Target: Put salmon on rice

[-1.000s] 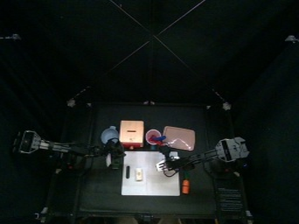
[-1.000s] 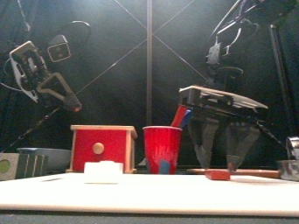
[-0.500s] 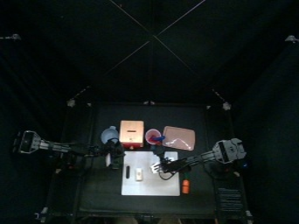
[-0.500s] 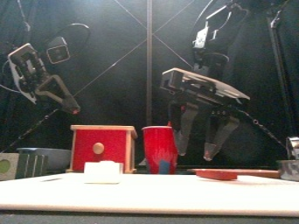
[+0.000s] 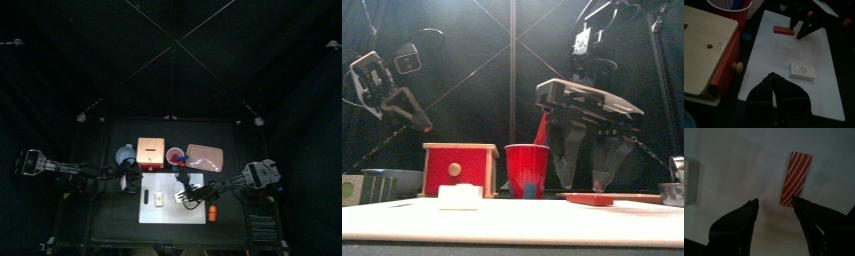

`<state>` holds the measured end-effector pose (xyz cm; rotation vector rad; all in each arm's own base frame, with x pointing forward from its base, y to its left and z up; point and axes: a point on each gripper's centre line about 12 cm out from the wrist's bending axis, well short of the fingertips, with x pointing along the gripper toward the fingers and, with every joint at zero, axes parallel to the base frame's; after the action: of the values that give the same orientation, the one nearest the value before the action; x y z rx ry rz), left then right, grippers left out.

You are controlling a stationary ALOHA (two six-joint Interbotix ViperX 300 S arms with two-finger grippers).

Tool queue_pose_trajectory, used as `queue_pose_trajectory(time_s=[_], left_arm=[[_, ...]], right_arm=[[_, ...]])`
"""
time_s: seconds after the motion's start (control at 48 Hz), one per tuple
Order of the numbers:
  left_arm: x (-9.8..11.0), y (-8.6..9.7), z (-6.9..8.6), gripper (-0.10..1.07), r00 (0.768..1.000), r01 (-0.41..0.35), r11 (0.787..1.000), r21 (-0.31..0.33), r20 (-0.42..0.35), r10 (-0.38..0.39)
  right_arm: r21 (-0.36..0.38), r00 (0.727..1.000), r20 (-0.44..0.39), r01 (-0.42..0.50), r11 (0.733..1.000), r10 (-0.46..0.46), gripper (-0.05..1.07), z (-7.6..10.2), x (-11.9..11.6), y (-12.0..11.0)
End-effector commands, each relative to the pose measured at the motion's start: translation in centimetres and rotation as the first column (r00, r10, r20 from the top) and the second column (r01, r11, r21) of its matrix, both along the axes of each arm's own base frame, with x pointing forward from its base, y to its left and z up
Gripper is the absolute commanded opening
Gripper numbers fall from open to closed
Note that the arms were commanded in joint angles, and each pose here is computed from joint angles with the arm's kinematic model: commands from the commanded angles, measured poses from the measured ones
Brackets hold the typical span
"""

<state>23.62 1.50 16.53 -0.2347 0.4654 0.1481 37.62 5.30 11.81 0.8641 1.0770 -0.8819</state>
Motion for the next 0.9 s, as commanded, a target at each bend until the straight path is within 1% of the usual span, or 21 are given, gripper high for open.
queue_pose_trajectory(time_s=[0.0, 0.208, 0.292, 0.375, 0.438, 0.604, 0.75, 0.875], left_arm=[[0.3, 0.1, 0.5, 0.30, 1.000, -0.004, 1.000, 0.003, 0.020, 0.004], [0.2, 0.1, 0.3, 0.30, 1.000, -0.004, 1.000, 0.003, 0.017, 0.004], [0.2, 0.1, 0.3, 0.30, 1.000, -0.004, 1.000, 0.003, 0.017, 0.004], [0.2, 0.1, 0.2, 0.30, 1.000, -0.005, 1.000, 0.003, 0.013, 0.005], [0.0, 0.2, 0.1, 0.30, 1.000, -0.010, 1.000, 0.003, 0.009, 0.010], [0.0, 0.4, 0.0, 0.30, 1.000, -0.021, 1.000, -0.002, 0.007, 0.022], [0.0, 0.4, 0.0, 0.30, 1.000, -0.025, 1.000, -0.005, 0.008, 0.025], [0.0, 0.4, 0.0, 0.30, 1.000, -0.025, 1.000, -0.005, 0.006, 0.025]], right_arm=[[0.006, 1.000, 0.007, 0.009, 1.000, -0.009, 0.88, 0.3, 0.1, -0.1], [0.003, 1.000, 0.003, 0.004, 1.000, -0.004, 0.87, 0.2, 0.1, 0.0], [-0.001, 1.000, 0.020, -0.005, 1.000, 0.005, 0.87, 0.8, 0.2, 0.0], [0.006, 0.999, 0.052, -0.009, 1.000, 0.009, 0.87, 2.0, 0.3, 0.3], [0.007, 0.998, 0.064, -0.011, 1.000, 0.011, 0.87, 2.5, 0.3, 0.3], [-0.001, 0.998, 0.058, -0.003, 1.000, 0.003, 0.87, 3.5, -0.1, 0.2], [-0.015, 1.000, 0.024, 0.005, 1.000, -0.005, 0.87, 3.6, -0.6, 0.1], [-0.020, 1.000, 0.000, 0.005, 1.000, -0.005, 0.87, 2.6, -0.9, 0.0]])
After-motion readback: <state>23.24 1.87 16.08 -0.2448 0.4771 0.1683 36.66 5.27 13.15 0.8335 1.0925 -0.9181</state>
